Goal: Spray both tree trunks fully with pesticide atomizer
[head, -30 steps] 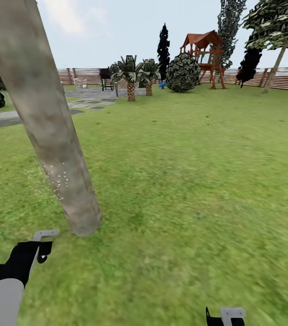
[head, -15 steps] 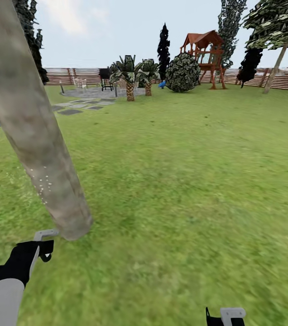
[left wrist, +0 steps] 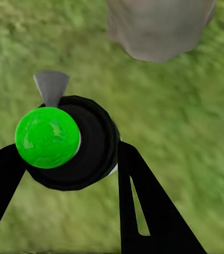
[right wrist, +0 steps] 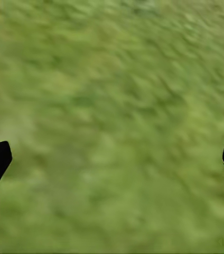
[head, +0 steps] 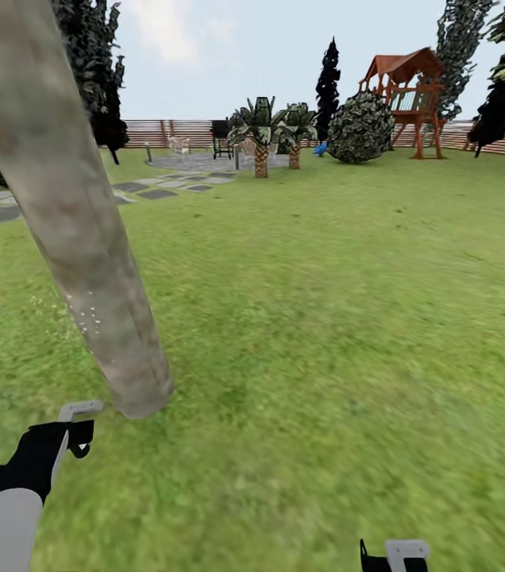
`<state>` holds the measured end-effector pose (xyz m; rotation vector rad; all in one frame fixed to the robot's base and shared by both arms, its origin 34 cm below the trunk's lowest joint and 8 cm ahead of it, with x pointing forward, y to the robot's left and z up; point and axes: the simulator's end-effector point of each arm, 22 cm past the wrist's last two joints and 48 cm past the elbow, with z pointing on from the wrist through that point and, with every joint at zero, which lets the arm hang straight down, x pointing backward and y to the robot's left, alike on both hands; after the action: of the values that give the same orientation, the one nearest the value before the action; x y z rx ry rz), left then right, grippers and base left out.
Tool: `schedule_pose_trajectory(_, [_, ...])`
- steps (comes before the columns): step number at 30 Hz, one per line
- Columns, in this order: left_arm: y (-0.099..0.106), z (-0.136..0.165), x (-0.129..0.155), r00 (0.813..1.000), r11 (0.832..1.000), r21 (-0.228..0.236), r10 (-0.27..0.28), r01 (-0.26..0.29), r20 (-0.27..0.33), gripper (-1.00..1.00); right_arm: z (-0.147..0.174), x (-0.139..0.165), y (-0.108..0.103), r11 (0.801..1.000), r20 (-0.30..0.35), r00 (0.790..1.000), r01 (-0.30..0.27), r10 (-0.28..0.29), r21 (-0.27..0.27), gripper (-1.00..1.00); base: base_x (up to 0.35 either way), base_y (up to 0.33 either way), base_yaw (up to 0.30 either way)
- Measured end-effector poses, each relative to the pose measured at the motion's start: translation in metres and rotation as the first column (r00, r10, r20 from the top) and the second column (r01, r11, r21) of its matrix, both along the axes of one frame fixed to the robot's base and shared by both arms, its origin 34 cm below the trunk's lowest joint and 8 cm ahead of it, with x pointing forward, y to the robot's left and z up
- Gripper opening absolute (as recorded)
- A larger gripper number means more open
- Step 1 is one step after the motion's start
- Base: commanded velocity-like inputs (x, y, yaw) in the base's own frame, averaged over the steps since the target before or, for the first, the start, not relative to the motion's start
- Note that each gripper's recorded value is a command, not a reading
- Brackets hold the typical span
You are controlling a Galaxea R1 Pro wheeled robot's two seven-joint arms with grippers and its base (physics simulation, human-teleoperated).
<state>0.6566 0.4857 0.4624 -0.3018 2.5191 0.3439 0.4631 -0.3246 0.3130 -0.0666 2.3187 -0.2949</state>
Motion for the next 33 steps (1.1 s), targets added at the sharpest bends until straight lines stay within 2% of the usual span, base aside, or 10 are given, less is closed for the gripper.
schedule_pose_trajectory(12, [0.000,0.000,0.000,1.000,1.000,0.001,0.001,-0.001,0.000,-1.00,0.000,0.000,0.001,1.000,0.000,1.000,0.000,0.000,0.001,1.00,0.058,-0.276,0.021])
schedule_pose_trajectory(20, [0.000,0.000,0.000,1.000,1.000,0.001,0.001,-0.001,0.001,-1.00,0.000,0.000,0.001,1.000,0.000,1.000,-0.001,0.001,0.001,1.00,0.075,-0.277,0.238])
schedule_pose_trajectory(27, [0.002,0.002,0.001,1.000,1.000,0.001,0.003,-0.003,0.005,-1.00,0.000,0.000,-0.003,1.000,0.000,1.000,0.001,-0.001,-0.004,1.00,0.013,-0.270,0.029])
schedule_pose_trajectory(30, [0.001,0.008,0.009,1.000,1.000,-0.018,0.012,-0.012,0.028,-1.00,0.000,0.000,-0.003,1.000,0.000,1.000,0.001,-0.001,-0.005,1.00,-0.064,-0.085,0.000])
schedule_pose_trajectory(33, [0.008,0.015,0.014,0.999,1.000,-0.016,0.018,-0.017,0.037,-1.00,0.000,0.000,-0.003,1.000,0.000,1.000,0.001,-0.001,-0.005,1.00,-0.006,-0.008,0.000])
